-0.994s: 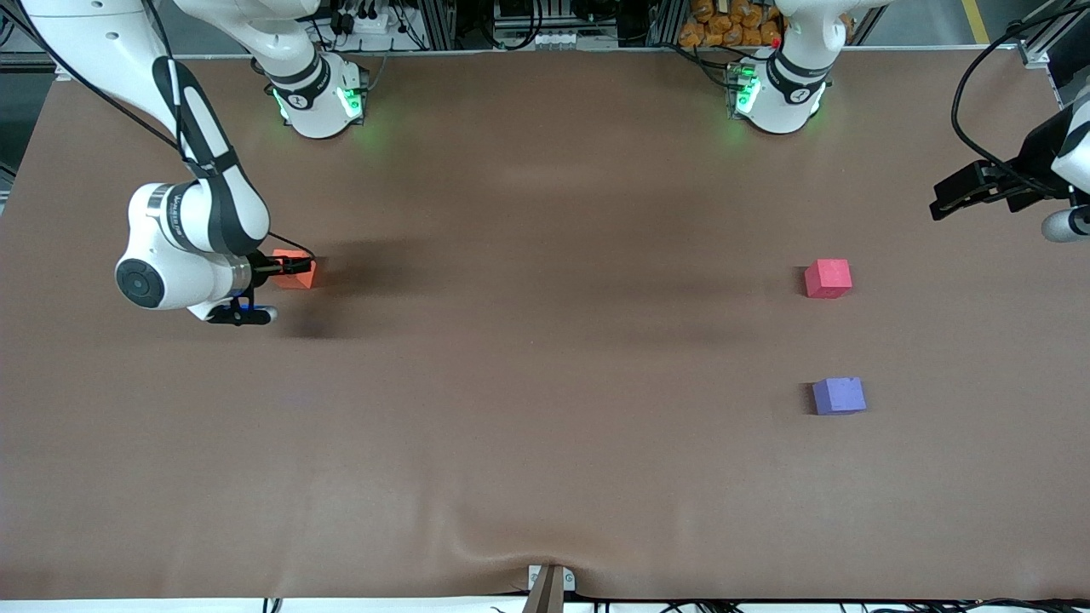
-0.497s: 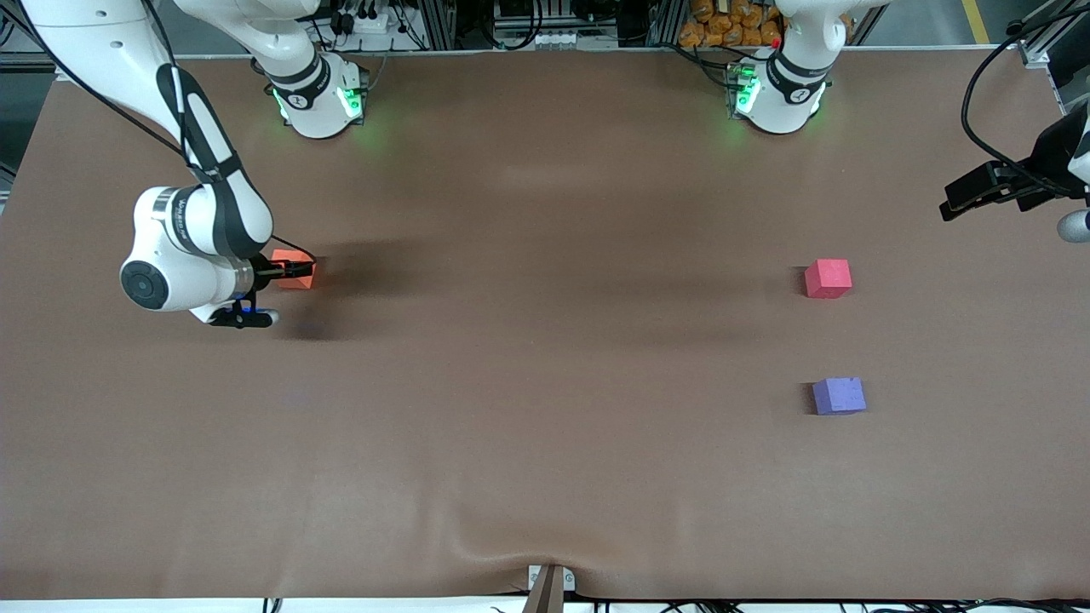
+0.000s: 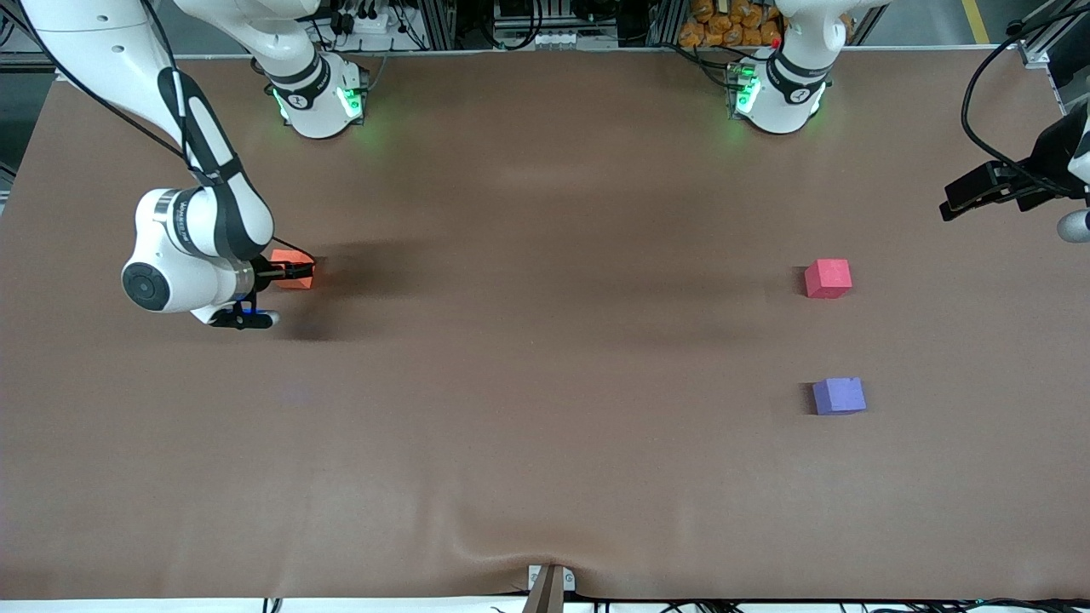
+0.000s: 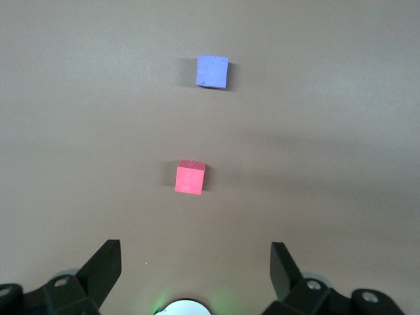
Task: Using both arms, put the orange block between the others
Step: 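Close the right gripper on the orange cube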
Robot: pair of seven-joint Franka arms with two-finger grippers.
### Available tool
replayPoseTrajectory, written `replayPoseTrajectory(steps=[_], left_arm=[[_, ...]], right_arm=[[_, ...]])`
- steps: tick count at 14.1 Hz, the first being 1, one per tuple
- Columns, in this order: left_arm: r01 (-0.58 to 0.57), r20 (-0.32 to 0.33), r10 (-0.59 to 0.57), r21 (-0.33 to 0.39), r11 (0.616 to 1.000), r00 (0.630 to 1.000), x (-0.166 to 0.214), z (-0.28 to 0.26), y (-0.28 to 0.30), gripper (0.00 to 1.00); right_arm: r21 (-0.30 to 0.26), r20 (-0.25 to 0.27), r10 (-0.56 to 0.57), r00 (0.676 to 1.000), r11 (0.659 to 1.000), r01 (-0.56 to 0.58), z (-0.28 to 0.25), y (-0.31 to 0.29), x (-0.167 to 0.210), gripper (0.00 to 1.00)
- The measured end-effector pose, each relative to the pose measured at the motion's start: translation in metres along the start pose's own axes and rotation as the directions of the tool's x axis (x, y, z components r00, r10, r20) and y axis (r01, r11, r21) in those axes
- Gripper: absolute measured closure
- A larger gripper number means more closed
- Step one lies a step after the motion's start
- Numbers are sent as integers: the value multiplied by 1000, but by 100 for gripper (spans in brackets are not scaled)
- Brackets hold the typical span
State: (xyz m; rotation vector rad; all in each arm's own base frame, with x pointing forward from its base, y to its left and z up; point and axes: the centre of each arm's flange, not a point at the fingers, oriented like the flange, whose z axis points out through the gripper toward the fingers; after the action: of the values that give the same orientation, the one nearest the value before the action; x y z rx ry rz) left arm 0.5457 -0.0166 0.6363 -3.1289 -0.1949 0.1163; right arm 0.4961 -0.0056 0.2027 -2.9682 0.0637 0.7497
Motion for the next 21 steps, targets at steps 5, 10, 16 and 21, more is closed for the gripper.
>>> replayPoseTrajectory(steps=[5, 10, 16, 21], left_arm=[[0, 0, 0, 0, 1000, 1000, 0, 0, 0, 0], [0, 0, 0, 0, 1000, 1000, 0, 0, 0, 0], [0, 0, 0, 0, 1000, 1000, 0, 0, 0, 0], [0, 0, 0, 0, 1000, 1000, 0, 0, 0, 0]], right_arm=[[1, -1, -1, 1000, 1000, 1, -4, 0, -1, 0], [1, -4, 0, 1000, 1000, 0, -4, 0, -1, 0], [-1, -6, 7, 1000, 1000, -7, -4, 6, -1, 0], [-4, -9, 12, 1000, 1000, -12, 6, 9, 4, 0]])
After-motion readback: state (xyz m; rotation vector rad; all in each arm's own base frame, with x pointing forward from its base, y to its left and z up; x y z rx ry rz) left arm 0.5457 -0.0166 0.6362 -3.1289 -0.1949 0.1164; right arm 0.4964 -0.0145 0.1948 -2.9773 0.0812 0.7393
